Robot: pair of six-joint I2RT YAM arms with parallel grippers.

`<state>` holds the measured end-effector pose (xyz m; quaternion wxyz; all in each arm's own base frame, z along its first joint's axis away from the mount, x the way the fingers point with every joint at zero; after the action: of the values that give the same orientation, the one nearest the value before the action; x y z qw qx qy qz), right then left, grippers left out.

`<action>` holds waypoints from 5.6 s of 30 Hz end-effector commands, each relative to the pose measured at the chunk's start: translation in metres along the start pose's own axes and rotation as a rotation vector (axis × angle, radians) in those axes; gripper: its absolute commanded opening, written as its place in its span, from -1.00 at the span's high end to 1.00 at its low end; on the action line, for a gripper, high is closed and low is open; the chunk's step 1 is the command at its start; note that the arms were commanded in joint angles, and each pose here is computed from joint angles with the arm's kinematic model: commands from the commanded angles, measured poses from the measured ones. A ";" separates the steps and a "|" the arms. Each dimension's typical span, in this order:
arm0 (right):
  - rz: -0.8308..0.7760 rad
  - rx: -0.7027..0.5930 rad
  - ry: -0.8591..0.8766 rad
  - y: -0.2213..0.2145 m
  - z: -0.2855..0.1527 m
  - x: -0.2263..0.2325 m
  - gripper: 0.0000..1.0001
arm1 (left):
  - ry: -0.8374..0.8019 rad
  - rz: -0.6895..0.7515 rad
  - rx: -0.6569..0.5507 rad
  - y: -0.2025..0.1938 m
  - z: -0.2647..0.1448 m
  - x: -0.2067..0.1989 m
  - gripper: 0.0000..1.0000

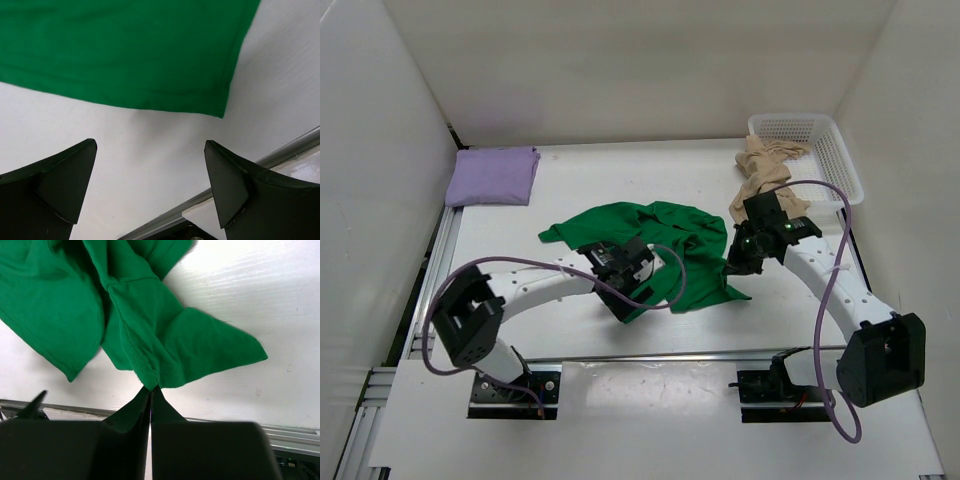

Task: Fold and stack the t-shirts
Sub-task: Flatten out the tshirt, then fold the flattened tshirt in 1/3 of the way

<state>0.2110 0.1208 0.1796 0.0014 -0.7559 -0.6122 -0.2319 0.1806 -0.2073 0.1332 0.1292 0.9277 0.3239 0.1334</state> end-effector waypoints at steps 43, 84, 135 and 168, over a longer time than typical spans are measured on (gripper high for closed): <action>0.150 0.098 -0.054 -0.121 0.029 -0.051 0.14 | 0.506 -0.390 -0.044 -0.053 -0.015 0.132 0.80; 0.037 0.140 -0.278 0.004 0.110 -0.082 0.51 | 0.459 -0.464 0.063 -0.114 -0.002 0.125 0.80; 0.270 -0.196 0.200 -0.076 -0.001 -0.057 1.00 | 0.461 -0.672 0.032 -0.152 -0.013 0.140 0.75; 0.018 -0.144 -0.031 0.111 0.053 -0.026 1.00 | 0.428 -0.766 0.146 -0.108 0.014 0.213 0.75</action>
<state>0.3136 0.0887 0.1437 -0.0335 -0.7734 -0.5815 -0.2502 0.2811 0.0047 0.1103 0.0251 0.7074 0.6697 0.2247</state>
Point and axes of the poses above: each gripper's point midway between its finger pads, its own z axis out along the fingers, its own x axis along the line the jaws close on, y = z × x, the point moved 6 cm from there along -z, back along the fingers
